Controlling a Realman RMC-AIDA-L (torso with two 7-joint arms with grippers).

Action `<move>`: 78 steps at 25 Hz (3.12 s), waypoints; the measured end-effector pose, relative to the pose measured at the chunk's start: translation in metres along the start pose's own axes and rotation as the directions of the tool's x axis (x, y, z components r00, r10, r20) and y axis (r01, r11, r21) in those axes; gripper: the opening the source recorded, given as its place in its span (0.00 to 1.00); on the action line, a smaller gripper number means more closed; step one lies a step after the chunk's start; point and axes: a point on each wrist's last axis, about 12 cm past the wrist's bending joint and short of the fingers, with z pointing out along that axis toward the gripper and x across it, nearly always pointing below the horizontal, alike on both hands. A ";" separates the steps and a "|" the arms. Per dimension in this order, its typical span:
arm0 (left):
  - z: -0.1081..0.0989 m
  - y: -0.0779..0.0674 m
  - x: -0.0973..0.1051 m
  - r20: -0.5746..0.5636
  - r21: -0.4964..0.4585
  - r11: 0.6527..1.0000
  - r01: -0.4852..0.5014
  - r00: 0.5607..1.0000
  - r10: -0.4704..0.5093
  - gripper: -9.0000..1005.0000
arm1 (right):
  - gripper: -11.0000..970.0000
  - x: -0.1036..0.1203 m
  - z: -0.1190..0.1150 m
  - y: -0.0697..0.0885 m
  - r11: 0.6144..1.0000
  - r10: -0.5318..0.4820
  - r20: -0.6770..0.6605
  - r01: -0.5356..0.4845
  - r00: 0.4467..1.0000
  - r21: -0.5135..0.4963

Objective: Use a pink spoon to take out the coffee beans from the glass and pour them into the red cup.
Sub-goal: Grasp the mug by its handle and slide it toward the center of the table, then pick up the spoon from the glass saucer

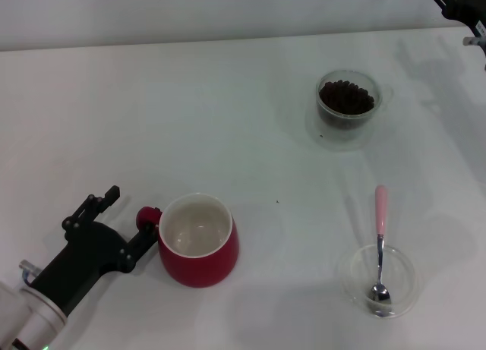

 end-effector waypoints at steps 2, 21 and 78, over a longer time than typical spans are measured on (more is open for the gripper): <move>-0.002 -0.001 0.002 -0.005 -0.003 1.000 0.002 1.000 -0.002 0.72 | 0.87 0.000 0.000 0.000 1.000 0.000 0.000 0.000 1.000 0.000; -0.025 -0.007 0.011 -0.011 -0.026 0.999 0.026 1.000 -0.026 0.72 | 0.86 -0.001 0.002 0.004 1.000 0.003 0.005 -0.003 1.000 -0.009; -0.025 0.060 -0.026 0.238 -0.332 0.943 0.029 0.970 0.054 0.72 | 0.85 -0.006 -0.100 -0.055 0.680 0.109 -0.895 -0.689 0.432 -0.249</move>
